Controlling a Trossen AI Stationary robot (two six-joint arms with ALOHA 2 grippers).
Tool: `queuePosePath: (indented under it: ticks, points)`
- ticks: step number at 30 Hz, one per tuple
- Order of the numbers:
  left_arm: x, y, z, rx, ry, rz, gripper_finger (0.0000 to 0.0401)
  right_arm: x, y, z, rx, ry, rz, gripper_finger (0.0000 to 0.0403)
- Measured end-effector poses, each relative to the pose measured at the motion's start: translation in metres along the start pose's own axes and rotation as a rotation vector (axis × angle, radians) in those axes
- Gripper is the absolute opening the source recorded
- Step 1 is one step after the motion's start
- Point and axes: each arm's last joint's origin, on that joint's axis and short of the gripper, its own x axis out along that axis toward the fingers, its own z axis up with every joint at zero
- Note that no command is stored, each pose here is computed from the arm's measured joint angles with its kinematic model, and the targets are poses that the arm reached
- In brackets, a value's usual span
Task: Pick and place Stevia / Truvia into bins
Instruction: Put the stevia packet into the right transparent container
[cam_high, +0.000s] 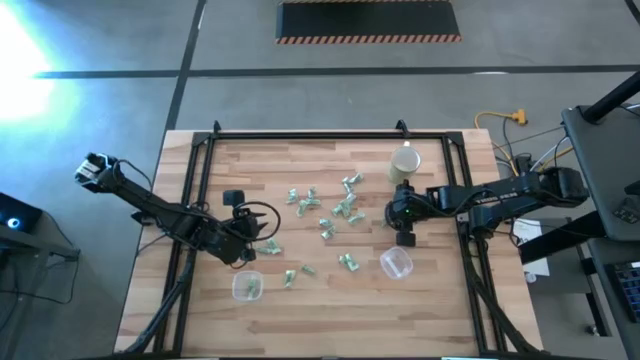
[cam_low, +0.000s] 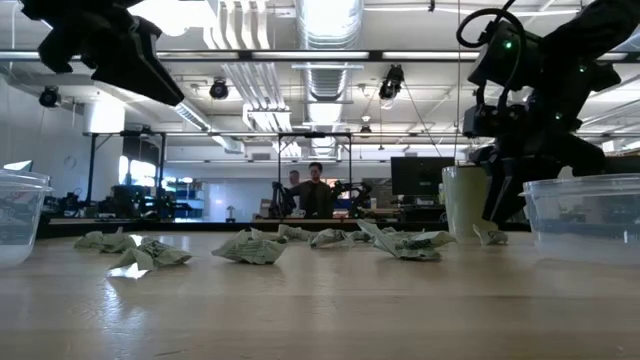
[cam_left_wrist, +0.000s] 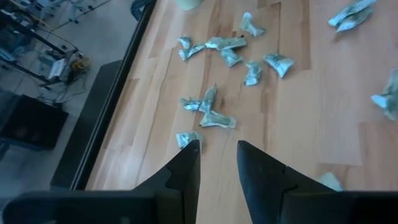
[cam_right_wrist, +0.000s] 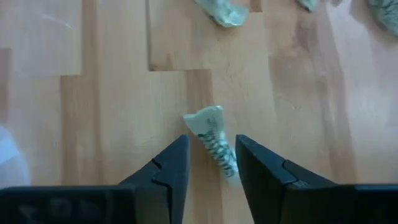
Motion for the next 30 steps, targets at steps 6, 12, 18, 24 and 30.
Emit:
queuePosePath:
  ticks: [6,12,18,24,30]
  points:
    - [0.005,-0.002,-0.008,0.016,0.004,0.038,0.0089,0.009,0.001,-0.001,-0.005,0.033,-0.001,0.0149]
    - [0.004,-0.002,-0.007,0.015,0.002,0.038,0.0089,0.022,0.002,-0.002,-0.01,0.074,0.001,0.0152]
    - [0.004,-0.002,-0.007,0.015,0.002,0.038,0.0089,0.024,0.002,-0.001,0.011,0.072,0.003,0.0131]
    - [0.004,-0.002,-0.007,0.013,0.0,0.038,0.0089,0.019,0.001,0.0,0.014,0.047,-0.002,0.0094]
    - [0.004,-0.002,-0.007,0.01,-0.003,0.037,0.0089,0.014,0.001,0.002,0.016,0.017,-0.001,0.0057]
